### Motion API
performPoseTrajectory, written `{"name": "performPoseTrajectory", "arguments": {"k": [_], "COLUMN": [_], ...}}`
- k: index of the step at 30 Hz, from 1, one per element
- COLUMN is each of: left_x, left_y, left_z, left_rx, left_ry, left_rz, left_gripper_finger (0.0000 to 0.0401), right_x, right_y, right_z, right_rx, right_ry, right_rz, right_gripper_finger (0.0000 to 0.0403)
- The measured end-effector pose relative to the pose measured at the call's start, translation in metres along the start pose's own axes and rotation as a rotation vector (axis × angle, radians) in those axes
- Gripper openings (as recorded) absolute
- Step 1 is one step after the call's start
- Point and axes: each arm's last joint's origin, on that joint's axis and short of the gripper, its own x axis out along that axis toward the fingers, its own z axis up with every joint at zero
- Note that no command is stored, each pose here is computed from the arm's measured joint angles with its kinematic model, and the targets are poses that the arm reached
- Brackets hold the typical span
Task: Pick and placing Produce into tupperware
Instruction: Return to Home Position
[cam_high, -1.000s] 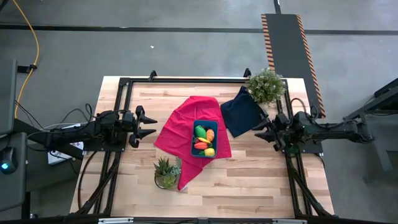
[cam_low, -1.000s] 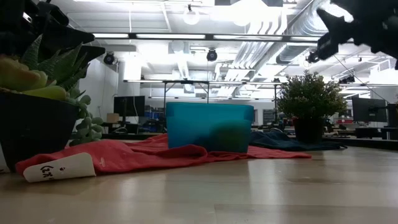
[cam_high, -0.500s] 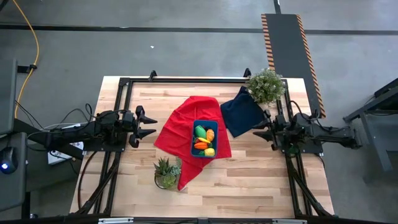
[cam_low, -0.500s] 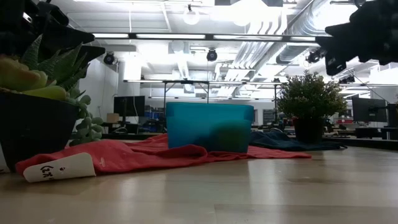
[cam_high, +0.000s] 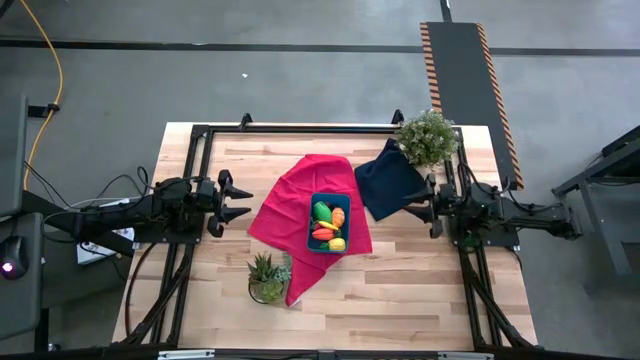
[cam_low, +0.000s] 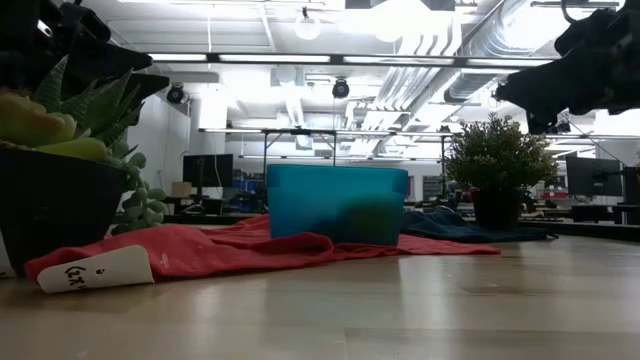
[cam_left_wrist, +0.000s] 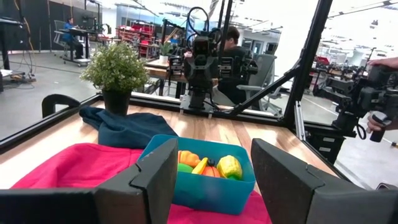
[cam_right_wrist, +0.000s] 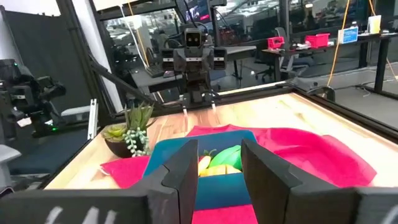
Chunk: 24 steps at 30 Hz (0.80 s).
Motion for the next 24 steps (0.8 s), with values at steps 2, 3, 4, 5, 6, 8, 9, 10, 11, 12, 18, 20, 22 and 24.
{"name": "performPoseTrajectory", "arguments": {"k": [2,3,4,5,6,8,9,10,11,12,18,20,22,24], "left_x": [0.0,0.0,0.0,0.0,0.0,0.0,0.0,0.0,0.0,0.0,0.0,0.0,0.0,0.0], "left_y": [0.0,0.0,0.0,0.0,0.0,0.0,0.0,0.0,0.0,0.0,0.0,0.0,0.0,0.0], "left_z": [0.0,0.0,0.0,0.0,0.0,0.0,0.0,0.0,0.0,0.0,0.0,0.0,0.0,0.0], "left_rx": [0.0,0.0,0.0,0.0,0.0,0.0,0.0,0.0,0.0,0.0,0.0,0.0,0.0,0.0], "left_ry": [0.0,0.0,0.0,0.0,0.0,0.0,0.0,0.0,0.0,0.0,0.0,0.0,0.0,0.0], "left_rz": [0.0,0.0,0.0,0.0,0.0,0.0,0.0,0.0,0.0,0.0,0.0,0.0,0.0,0.0], "left_gripper_finger": [0.0193,0.0193,0.0193,0.0193,0.0193,0.0193,0.0193,0.0193,0.0193,0.0193,0.0193,0.0193,0.0193,0.0193], "right_x": [0.0,0.0,0.0002,0.0002,0.0002,0.0002,0.0002,0.0002,0.0002,0.0002,0.0003,0.0003,0.0003,0.0003], "right_y": [-0.0001,-0.0001,-0.0001,-0.0001,-0.0001,-0.0001,-0.0001,-0.0001,-0.0001,-0.0001,-0.0001,-0.0001,-0.0001,-0.0001], "right_z": [0.0,0.0,-0.0002,-0.0003,-0.0003,-0.0003,-0.0002,-0.0003,-0.0003,-0.0003,-0.0005,-0.0005,-0.0005,-0.0005], "right_rx": [0.0,0.001,0.001,0.003,0.004,0.004,0.012,0.045,0.084,0.123,0.254,0.266,0.269,0.268], "right_ry": [-0.001,0.0,0.002,0.003,0.004,0.003,0.003,0.004,0.004,0.004,0.004,0.004,0.004,0.004], "right_rz": [-0.002,-0.003,-0.003,-0.003,-0.003,-0.003,-0.003,-0.002,-0.001,-0.001,-0.001,-0.001,-0.001,-0.001], "right_gripper_finger": [0.0114,0.0114,0.0114,0.0114,0.0114,0.0114,0.0114,0.0114,0.0114,0.0114,0.0114,0.0114,0.0114,0.0114]}}
